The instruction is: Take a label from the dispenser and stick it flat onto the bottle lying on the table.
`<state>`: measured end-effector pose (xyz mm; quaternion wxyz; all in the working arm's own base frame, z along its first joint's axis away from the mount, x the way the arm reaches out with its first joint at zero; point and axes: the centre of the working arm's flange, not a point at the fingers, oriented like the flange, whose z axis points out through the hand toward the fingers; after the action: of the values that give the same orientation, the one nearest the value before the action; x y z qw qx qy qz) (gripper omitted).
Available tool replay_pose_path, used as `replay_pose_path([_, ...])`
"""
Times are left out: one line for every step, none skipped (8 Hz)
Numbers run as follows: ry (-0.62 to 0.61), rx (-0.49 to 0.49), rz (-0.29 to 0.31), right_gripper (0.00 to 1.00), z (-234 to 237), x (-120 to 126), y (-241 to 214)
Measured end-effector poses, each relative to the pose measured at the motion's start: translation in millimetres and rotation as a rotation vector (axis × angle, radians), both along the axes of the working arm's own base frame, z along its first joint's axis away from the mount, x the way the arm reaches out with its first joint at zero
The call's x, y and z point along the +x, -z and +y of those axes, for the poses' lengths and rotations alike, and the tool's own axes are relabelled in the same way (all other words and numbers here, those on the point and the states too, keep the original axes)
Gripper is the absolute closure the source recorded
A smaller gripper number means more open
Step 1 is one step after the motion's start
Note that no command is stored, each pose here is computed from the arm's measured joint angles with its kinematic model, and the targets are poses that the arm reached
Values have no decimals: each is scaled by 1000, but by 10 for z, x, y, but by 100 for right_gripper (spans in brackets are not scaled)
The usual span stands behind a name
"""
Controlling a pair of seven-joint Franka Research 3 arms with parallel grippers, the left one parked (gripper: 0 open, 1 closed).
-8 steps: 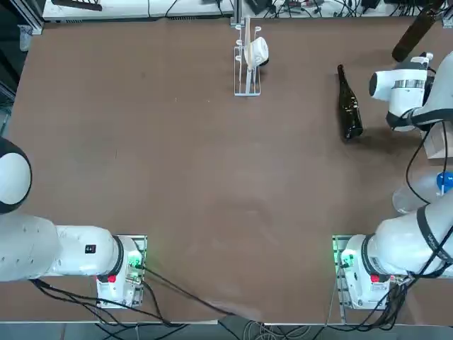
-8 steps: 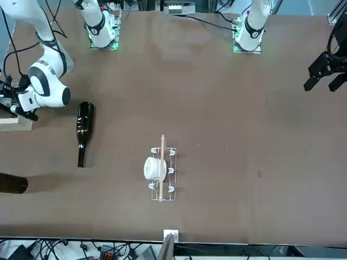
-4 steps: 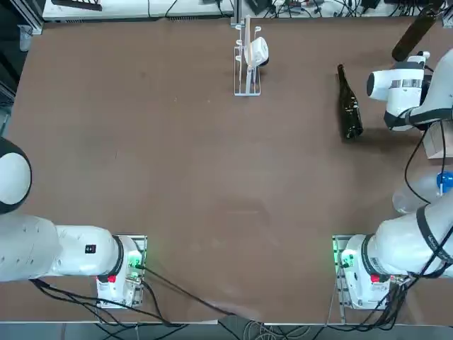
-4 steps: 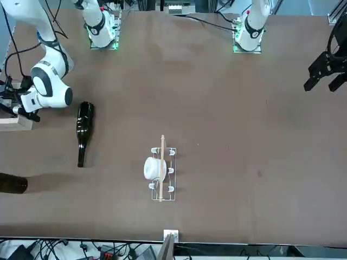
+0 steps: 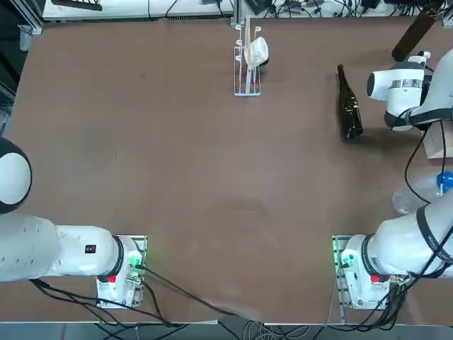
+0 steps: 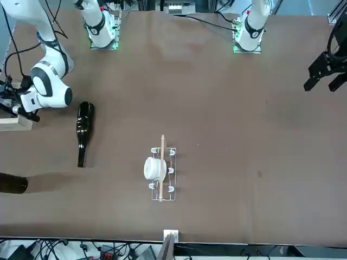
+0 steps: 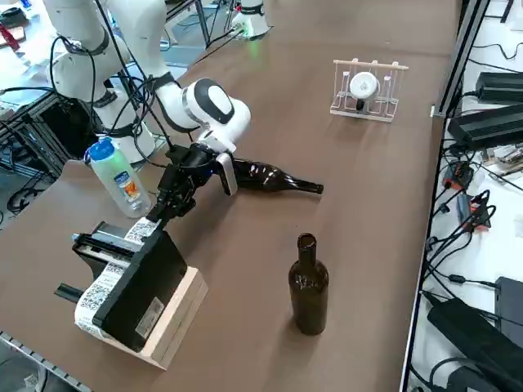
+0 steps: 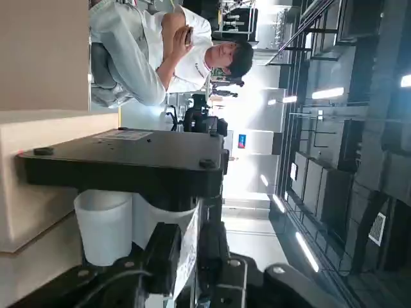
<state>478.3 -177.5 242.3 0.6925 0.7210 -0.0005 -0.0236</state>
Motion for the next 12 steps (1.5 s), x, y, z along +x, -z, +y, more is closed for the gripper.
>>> replay_pose_path([0, 0, -2, 83, 0, 0, 0])
replay_pose_path([0, 0, -3, 92, 0, 0, 0])
replay_pose_path([0, 0, -5, 98, 0, 0, 0])
replay_pose_path([0, -1, -6, 98, 2, 2, -3])
replay_pose_path([0, -2, -9, 98, 2, 8, -14])
replay_pose_path([2, -2, -14, 98, 4, 17, -36])
replay_pose_path([5, 0, -20, 98, 14, 36, -79])
replay_pose_path([18, 10, -14, 98, 46, 63, -171])
replay_pose_path([41, 32, 5, 98, 89, 106, -338])
replay_pose_path([62, 61, 28, 98, 137, 153, -580])
replay_pose_path([71, 83, 48, 98, 165, 175, -838])
replay_pose_path([73, 95, 64, 98, 167, 170, -1054])
